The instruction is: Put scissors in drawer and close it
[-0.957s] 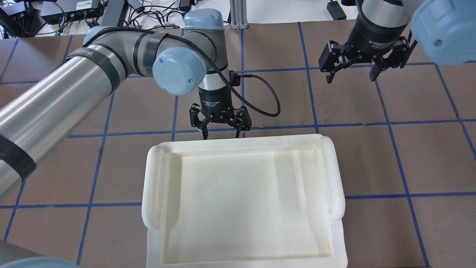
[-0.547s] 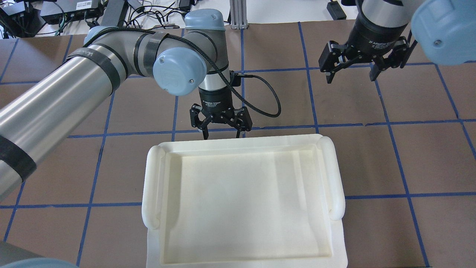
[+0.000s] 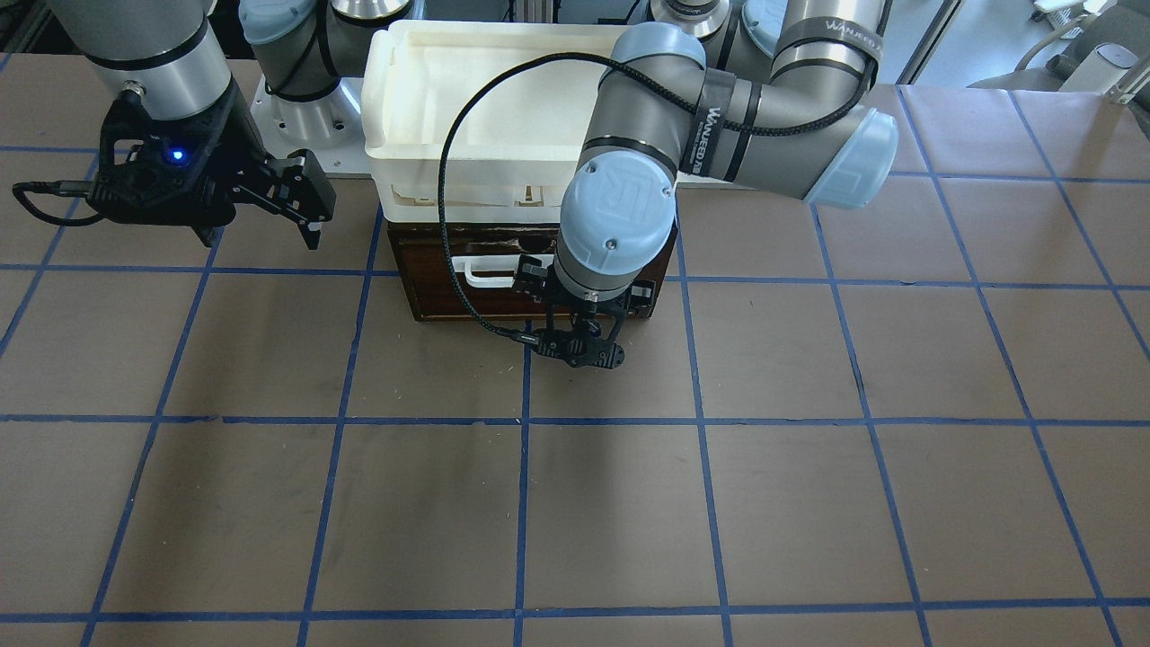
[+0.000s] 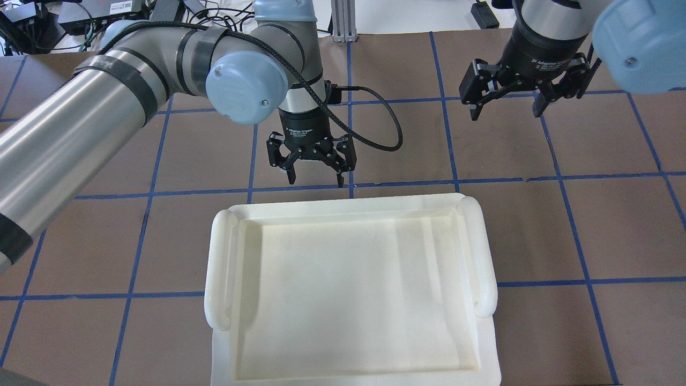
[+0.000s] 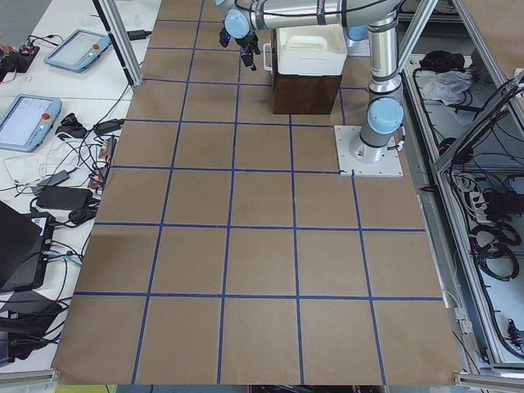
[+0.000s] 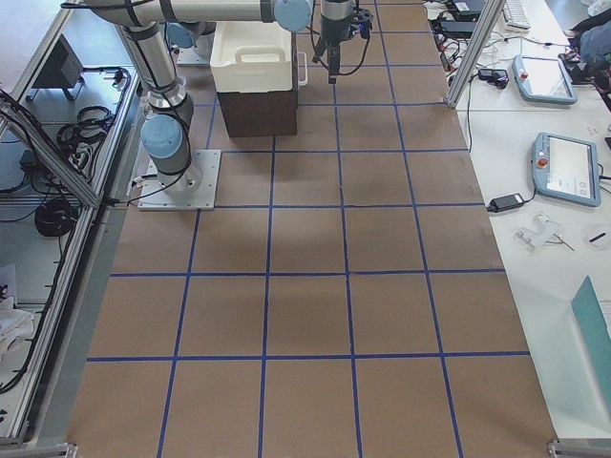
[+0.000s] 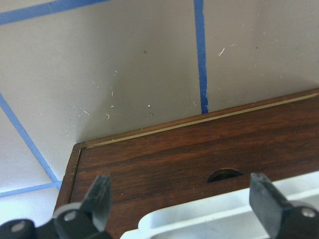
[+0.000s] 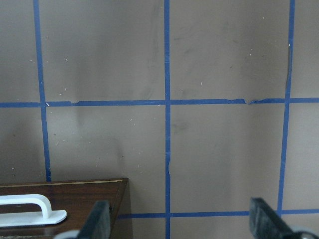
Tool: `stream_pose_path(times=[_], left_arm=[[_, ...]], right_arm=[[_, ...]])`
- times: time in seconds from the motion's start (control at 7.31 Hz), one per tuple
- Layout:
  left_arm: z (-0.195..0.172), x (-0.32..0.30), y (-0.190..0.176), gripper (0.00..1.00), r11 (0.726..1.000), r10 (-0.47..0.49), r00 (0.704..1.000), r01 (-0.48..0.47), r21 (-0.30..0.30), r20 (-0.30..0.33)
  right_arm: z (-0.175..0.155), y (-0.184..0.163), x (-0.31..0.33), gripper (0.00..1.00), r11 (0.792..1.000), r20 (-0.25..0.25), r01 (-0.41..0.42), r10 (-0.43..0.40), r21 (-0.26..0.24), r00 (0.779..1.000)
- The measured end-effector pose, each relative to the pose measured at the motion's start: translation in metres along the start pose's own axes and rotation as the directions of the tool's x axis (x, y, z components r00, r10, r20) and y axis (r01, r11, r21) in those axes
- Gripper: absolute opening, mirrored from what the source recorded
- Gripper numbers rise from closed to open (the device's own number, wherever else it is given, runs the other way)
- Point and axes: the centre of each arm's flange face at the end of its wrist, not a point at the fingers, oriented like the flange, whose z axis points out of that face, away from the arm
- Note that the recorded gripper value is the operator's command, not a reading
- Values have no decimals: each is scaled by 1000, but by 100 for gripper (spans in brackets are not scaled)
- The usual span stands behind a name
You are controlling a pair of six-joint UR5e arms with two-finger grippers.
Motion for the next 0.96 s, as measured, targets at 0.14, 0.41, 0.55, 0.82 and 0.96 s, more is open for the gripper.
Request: stream_pose_path(times=[0.14, 0.41, 0.55, 0.82, 0.96], left_arm=[[-30, -14, 6, 100, 998, -9, 1000, 8, 60, 12], [-94, -68, 29, 100, 981, -64, 998, 60, 182, 13], [-124, -105, 46, 100, 963, -120, 992, 110, 246, 27], [-166, -166, 83, 100, 917, -230, 973, 209, 339, 22], [-176, -178, 102, 100, 899, -255, 967, 230, 371, 17]], right_arm=[[0, 0, 0, 100, 1000, 0, 1, -1, 0, 1000], [0, 0, 0, 100, 1000, 0, 8, -8, 1, 1000], [0, 0, 0, 100, 1000, 0, 10, -10, 1, 1000], [0, 0, 0, 100, 1000, -1, 12, -12, 0, 1000], [0, 0, 0, 100, 1000, -1, 12, -12, 0, 1000]])
